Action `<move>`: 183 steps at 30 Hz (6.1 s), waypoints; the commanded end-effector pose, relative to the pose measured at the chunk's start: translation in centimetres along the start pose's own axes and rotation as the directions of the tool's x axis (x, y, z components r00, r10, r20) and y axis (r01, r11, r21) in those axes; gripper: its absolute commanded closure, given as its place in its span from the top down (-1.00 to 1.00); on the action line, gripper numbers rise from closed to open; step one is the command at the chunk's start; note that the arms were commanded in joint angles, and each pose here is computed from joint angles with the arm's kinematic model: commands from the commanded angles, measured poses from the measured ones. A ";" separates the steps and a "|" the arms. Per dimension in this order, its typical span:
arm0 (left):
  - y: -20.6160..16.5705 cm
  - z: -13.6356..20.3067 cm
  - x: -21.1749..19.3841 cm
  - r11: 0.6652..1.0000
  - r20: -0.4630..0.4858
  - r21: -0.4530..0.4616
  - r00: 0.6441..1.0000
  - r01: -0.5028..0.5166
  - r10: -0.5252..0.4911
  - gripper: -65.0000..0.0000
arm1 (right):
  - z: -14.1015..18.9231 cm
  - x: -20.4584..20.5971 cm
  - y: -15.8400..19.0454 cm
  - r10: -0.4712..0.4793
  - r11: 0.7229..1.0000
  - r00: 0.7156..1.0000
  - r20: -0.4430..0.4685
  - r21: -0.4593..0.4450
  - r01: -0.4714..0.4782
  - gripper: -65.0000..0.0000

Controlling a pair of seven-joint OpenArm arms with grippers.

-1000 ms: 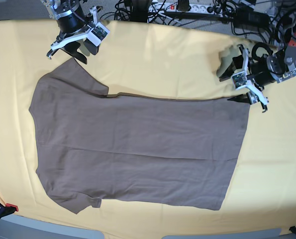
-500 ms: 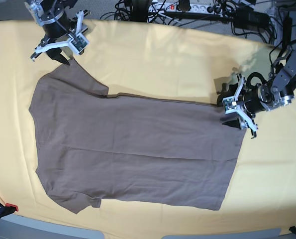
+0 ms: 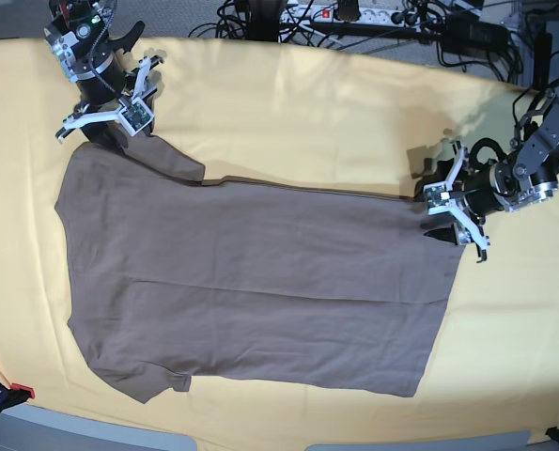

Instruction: Fold the T-shirt properly

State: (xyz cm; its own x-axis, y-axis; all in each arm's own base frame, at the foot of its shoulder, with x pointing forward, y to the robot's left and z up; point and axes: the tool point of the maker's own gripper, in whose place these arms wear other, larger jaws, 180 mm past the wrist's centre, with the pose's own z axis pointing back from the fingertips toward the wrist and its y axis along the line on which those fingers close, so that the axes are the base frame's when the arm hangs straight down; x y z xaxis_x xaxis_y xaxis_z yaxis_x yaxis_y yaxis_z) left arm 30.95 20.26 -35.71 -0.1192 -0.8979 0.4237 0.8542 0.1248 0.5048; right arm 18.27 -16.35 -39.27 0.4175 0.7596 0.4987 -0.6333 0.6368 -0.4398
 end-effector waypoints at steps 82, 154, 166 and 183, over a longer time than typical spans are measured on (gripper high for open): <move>-2.8 5.6 7.1 0.987 0.013 -0.104 0.992 0.124 -0.123 -1.00 | 3.6 -1.6 -8.0 0.133 0.987 0.989 -0.063 -0.087 -0.138 -1.00; 5.8 6.4 8.4 0.905 -0.071 0.206 0.928 0.373 -0.366 -0.06 | 3.0 -0.7 -11.2 0.079 0.974 0.996 -0.030 -0.208 -0.083 -0.48; 1.9 6.4 8.5 0.946 0.020 -0.053 0.947 0.320 -0.320 -0.06 | 3.2 0.4 -13.4 0.093 0.958 0.994 -0.050 -0.267 -0.104 0.18; 0.6 8.2 6.9 0.954 0.010 -0.153 0.965 0.259 -0.261 -0.06 | 6.0 -4.0 -5.4 0.203 0.979 0.952 -0.230 0.017 -0.204 0.17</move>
State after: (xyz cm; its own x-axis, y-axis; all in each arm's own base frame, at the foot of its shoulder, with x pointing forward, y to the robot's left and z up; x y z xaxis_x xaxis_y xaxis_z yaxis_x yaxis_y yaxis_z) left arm 25.82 17.36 -27.36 -0.3383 -0.8941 0.2937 0.8752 -0.1842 0.4474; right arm 15.66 -23.45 -35.10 0.4375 0.8738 0.2125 -0.7221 0.4822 -0.4961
